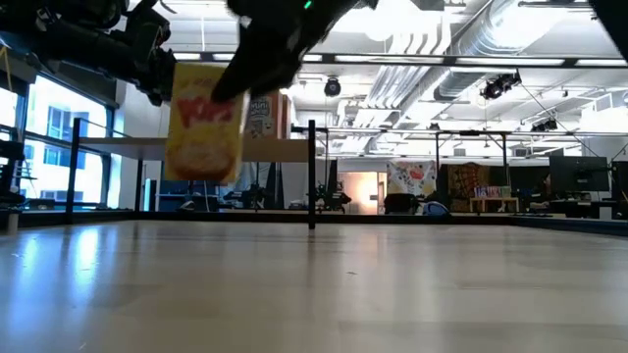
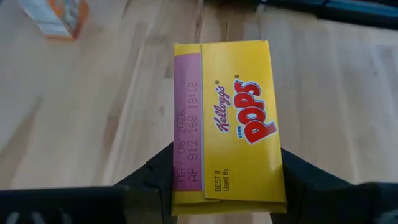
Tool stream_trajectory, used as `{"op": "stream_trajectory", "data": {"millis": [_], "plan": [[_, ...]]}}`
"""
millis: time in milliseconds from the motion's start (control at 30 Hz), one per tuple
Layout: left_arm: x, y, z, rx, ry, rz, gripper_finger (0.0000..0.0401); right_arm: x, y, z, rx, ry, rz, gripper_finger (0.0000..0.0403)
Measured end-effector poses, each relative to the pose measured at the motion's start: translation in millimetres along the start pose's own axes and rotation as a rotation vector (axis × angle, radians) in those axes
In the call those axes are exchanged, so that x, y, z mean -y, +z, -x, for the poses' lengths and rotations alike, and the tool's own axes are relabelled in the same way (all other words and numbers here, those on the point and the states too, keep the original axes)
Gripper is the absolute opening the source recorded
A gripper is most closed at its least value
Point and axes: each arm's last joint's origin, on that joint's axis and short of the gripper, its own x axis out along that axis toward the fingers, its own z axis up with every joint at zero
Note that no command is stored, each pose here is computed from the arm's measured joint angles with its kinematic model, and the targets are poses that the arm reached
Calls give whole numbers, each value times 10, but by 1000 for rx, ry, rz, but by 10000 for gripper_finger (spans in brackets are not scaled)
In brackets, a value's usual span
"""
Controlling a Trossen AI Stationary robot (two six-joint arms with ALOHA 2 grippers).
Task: Stack cereal on shelf
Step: Put the yellow cereal box on the shelf aligned with other yellow cereal boxes
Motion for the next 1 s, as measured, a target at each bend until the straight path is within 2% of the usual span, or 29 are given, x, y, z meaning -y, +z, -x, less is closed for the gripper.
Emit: {"op": "stream_trajectory", "data": {"millis": [167, 367, 700, 867, 1000], "plan": [[-4, -28, 2, -29, 15, 2, 0, 196, 9, -305, -14, 12, 23, 156], [-6, -35, 5, -37, 22, -7, 0, 381, -49, -525, -29, 20, 25, 156], [-5, -41, 5, -43, 22, 11, 0, 565, -65, -554, -3, -2, 19, 156], [-4, -64, 6, -68, 21, 14, 0, 586, -122, -684, 1, -6, 17, 157], [1, -89, 8, -94, 12, 39, 1, 575, -120, -696, 8, -7, 30, 177]]}}
